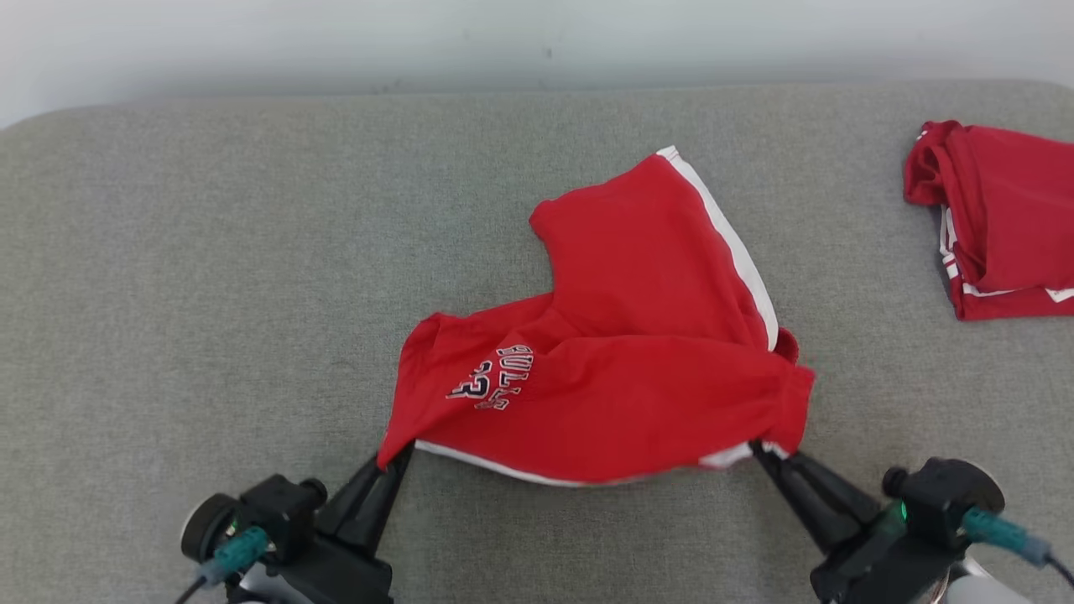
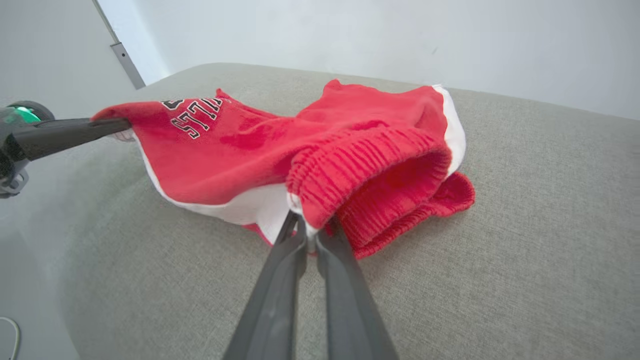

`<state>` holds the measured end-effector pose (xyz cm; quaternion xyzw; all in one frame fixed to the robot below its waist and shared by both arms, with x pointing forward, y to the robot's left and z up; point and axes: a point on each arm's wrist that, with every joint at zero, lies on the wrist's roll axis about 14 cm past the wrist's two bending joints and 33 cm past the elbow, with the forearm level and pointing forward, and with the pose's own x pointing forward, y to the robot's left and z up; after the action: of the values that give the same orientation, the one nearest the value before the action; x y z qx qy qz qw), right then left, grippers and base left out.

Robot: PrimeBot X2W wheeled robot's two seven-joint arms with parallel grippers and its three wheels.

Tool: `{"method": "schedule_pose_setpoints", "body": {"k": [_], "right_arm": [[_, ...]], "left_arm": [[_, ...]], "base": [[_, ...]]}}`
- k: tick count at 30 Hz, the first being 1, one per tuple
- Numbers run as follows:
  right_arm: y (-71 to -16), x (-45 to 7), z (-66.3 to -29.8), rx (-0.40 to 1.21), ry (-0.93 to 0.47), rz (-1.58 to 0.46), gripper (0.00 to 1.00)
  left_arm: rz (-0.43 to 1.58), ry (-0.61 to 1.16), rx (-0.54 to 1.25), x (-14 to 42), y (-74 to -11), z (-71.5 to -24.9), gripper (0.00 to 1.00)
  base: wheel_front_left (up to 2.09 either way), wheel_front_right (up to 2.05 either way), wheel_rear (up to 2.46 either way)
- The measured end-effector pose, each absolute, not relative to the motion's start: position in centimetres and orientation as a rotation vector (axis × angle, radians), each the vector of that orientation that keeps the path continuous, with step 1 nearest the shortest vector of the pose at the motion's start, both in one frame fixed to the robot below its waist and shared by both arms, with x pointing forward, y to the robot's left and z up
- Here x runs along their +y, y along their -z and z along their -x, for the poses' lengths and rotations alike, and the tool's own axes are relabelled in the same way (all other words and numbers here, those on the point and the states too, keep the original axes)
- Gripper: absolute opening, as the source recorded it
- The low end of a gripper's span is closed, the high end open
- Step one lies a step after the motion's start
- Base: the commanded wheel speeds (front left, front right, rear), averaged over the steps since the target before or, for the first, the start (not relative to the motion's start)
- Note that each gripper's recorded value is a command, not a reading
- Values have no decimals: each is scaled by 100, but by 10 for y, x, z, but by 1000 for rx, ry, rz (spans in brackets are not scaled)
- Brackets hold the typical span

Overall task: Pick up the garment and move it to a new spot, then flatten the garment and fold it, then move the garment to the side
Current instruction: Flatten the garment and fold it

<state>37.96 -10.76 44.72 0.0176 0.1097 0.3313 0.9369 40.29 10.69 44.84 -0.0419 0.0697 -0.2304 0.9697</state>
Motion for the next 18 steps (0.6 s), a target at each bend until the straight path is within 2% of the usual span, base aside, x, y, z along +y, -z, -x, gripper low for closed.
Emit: {"method": "schedule_pose_setpoints", "body": {"k": [5, 9, 18], "right_arm": [[-476, -98, -392, 153, -676, -122, 0], [-508, -91, -422, 67, -691, -149, 0], [-614, -84, -534, -121, -692, -224, 0]], "left_arm": [[90, 461, 44, 113, -482, -417, 0], [51, 486, -80, 116, -529, -452, 0], [12, 536, -302, 114, -649, -561, 0]], "base": [[0, 0, 0], [0, 0, 0], [0, 0, 0]]}}
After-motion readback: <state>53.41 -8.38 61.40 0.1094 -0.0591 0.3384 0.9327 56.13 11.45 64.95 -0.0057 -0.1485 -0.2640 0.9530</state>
